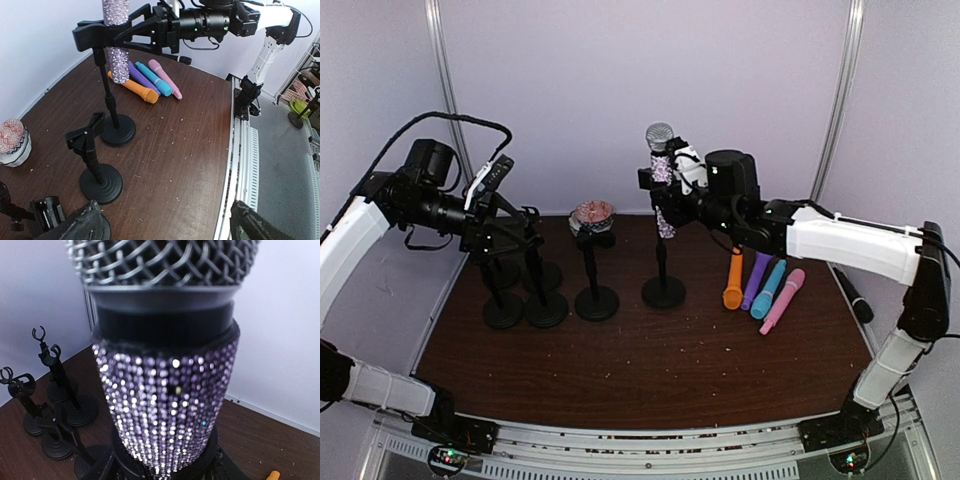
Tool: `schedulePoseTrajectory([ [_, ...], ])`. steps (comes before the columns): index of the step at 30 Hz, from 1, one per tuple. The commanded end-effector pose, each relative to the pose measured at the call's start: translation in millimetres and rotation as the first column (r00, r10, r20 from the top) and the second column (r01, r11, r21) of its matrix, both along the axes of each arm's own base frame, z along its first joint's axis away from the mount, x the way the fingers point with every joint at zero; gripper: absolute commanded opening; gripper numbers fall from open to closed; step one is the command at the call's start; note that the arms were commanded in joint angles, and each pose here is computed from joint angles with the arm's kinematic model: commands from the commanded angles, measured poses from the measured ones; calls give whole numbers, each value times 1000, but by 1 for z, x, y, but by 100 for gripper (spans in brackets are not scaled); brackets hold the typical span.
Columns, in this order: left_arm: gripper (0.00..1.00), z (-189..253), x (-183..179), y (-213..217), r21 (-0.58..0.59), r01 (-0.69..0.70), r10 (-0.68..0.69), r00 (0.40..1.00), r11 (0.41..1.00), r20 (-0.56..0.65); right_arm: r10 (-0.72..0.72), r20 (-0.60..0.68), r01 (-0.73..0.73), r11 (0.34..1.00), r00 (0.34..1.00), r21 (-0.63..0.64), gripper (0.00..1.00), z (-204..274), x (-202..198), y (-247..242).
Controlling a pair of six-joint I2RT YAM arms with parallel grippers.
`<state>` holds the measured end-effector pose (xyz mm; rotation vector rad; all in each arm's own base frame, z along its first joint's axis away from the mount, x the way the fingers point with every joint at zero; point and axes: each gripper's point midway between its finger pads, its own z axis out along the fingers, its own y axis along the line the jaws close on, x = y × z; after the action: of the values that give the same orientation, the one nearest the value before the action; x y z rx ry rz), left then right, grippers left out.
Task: Remove the microphone from the stand
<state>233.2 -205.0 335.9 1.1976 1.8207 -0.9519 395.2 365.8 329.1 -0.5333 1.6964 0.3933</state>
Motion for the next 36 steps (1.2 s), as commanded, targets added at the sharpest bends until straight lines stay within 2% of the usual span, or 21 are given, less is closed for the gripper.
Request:
schedulePoseTrajectory([
  [1,92,5,-2,-20,-48,56,-55,998,997,31,43,102,-65,972,994,225,6,55,-44,-10],
  [5,97,-1,-8,-44,-28,128,-128,992,991,15,110,113,-136,958,987,254,4,46,-84,-5],
  [9,98,0,-7,-61,-38,190,-190,982,981,7,178,129,-208,935,976,286,3,48,-119,1],
  [15,98,17,-13,-79,-72,296,-290,954,953,77,307,106,-325,899,946,293,3,49,-149,11],
  [18,98,17,-13,-85,-77,347,-337,934,935,114,365,81,-373,890,928,262,7,40,-157,17],
  [20,98,13,-12,-90,-81,378,-367,922,922,126,400,57,-402,884,915,239,17,32,-162,21],
  [22,98,12,-9,-95,-88,403,-390,911,911,135,420,26,-416,885,907,207,46,22,-164,24],
  [24,98,10,-6,-99,-96,426,-412,901,900,139,406,6,-400,897,914,189,86,17,-162,22],
  [25,98,9,-5,-102,-101,437,-422,896,894,141,389,5,-383,905,921,188,92,17,-160,19],
  [27,98,7,-3,-107,-103,458,-441,884,883,155,360,21,-357,912,933,201,97,23,-158,13],
  [29,98,7,0,-112,-93,473,-453,874,876,177,336,45,-337,913,941,231,98,36,-157,5],
  [36,98,9,6,-131,-96,526,-497,839,845,221,372,83,-380,889,925,255,86,65,-165,11],
])
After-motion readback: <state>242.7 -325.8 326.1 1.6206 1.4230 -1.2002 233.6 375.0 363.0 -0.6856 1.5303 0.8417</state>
